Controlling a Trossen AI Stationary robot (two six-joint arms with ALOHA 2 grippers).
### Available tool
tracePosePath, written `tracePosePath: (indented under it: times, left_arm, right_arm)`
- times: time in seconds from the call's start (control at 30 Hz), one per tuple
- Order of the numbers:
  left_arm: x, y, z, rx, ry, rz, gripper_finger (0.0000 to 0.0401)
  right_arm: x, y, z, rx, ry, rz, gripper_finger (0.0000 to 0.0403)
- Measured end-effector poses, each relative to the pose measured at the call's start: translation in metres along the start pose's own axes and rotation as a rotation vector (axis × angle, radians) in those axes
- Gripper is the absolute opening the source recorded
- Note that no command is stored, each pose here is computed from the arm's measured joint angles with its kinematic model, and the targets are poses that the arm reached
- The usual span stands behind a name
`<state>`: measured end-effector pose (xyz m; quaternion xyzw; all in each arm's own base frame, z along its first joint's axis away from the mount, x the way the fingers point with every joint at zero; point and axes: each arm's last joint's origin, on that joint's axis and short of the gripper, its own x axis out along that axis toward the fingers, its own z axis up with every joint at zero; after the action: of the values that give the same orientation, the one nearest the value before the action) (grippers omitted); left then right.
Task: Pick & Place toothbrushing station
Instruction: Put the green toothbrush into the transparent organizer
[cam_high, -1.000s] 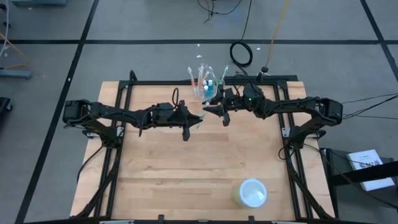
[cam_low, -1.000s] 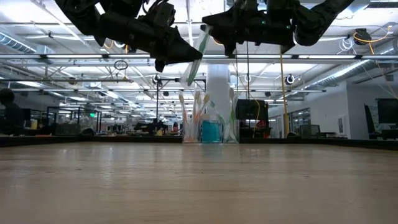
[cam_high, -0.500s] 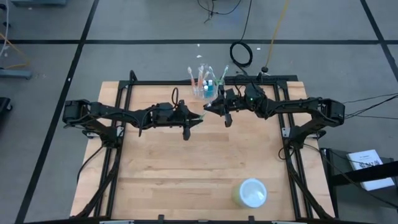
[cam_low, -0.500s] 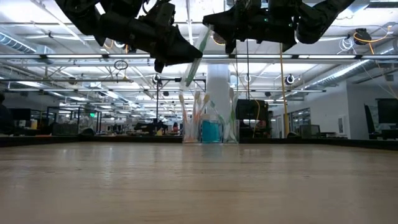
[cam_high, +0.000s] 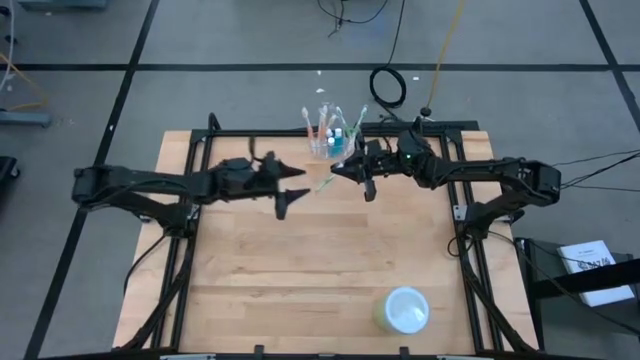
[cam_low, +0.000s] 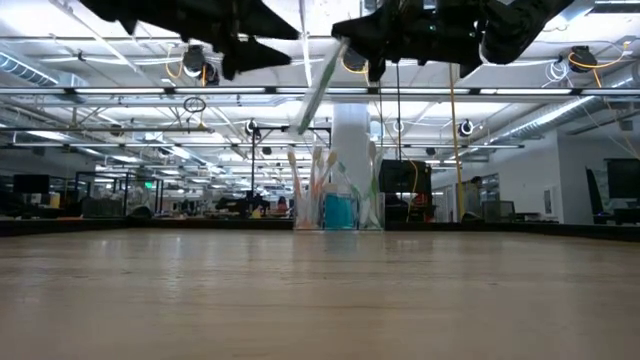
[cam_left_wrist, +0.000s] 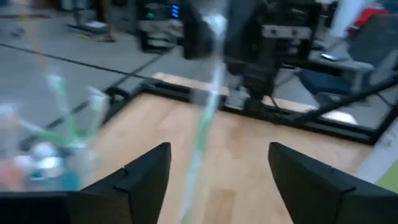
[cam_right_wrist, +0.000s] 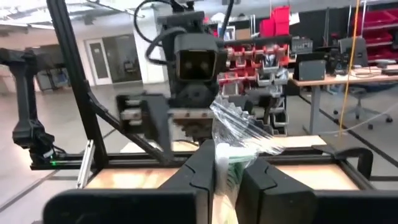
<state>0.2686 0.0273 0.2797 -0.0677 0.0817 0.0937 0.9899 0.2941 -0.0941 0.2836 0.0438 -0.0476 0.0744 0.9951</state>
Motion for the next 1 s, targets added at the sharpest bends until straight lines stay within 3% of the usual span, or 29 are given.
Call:
tracePosePath:
  times: [0.27,0.43,0.53,0.73,1.0]
  left_arm:
    - [-0.055,0.004,0.021,-0.009,0.014,0.073,0.0298]
    - [-0.096,0.001,0.024,0.07,0.05,0.071,0.03]
    - [-0.118,0.001,0.024,0.086,0.051,0.129,0.0302]
    - [-0.149,0.006,0.018,0.083,0.069,0.274,0.0301]
    - [-0.163,0.012,-0.011,0.075,0.0,0.267,0.0307]
  right_arm:
    - [-0.015,-0.002,0.02,-0.061,-0.037,-0.073,0.0023]
    - [-0.026,-0.016,0.027,-0.175,-0.052,-0.321,0.0023]
    - [-0.033,-0.027,0.03,-0.22,-0.059,-0.458,0.0023]
    - [-0.047,-0.046,0.033,-0.231,-0.058,-0.567,0.0023]
    - [-0.061,-0.065,0.034,-0.236,-0.07,-0.708,0.0023]
